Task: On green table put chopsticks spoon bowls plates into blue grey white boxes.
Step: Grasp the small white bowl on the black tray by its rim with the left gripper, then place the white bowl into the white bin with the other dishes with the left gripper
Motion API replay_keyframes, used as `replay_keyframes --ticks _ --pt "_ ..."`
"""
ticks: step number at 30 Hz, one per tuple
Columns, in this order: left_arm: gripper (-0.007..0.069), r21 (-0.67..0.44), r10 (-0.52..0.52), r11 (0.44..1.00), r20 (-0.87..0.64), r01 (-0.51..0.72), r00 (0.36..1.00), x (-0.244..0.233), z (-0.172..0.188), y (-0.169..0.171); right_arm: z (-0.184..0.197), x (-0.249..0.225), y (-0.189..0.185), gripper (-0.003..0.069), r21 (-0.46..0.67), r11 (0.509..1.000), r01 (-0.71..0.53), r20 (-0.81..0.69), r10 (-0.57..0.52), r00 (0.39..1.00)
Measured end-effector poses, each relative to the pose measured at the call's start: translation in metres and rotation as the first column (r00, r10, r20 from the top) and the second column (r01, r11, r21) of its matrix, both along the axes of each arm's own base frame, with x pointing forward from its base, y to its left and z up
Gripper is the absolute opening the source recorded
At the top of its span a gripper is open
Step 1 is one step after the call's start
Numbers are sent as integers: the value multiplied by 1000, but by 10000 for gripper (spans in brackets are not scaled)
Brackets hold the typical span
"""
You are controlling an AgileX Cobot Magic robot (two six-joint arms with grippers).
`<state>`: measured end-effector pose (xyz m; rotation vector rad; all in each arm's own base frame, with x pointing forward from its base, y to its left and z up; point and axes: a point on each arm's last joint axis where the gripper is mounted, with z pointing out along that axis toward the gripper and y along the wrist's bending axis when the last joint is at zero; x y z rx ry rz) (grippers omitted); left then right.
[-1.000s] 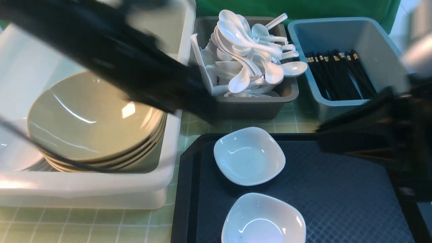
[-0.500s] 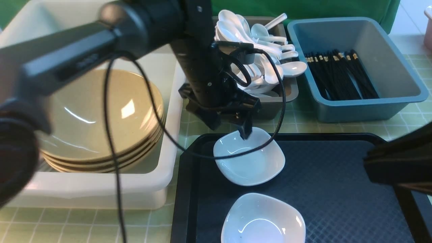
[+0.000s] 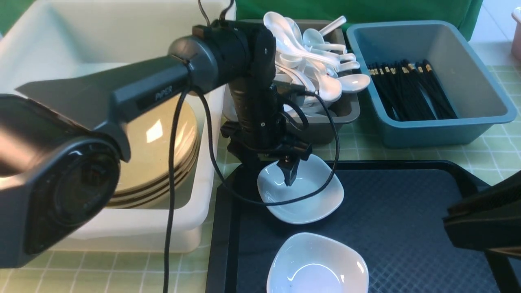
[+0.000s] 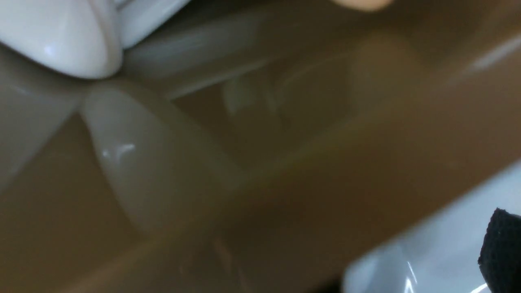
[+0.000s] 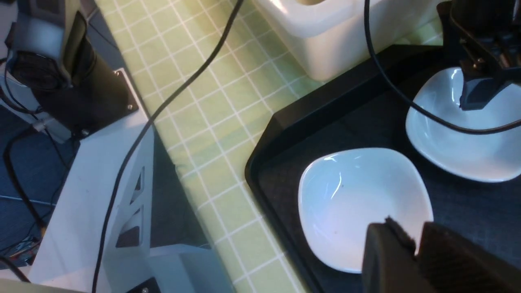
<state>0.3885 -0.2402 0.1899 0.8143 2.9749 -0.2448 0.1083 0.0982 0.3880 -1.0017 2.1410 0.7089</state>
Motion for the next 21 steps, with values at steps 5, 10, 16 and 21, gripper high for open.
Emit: replay_keyframes --ticks 5,10,16,21 --pt "494 -21 19 1000 -37 -20 999 1 -10 -2 0 0 0 128 2 1000 5 -9 -5 1000" --pt "221 -104 89 989 -112 -101 990 8 -17 4 -1 -1 0 132 1 1000 7 -24 -7 1000" --pt "25 -190 119 971 -137 -144 983 11 -2 12 -1 -1 0 139 0 1000 8 -32 -8 999" --pt "15 -292 85 952 -48 -95 995 1 51 13 -1 -1 0 141 0 1000 8 -32 -8 999"
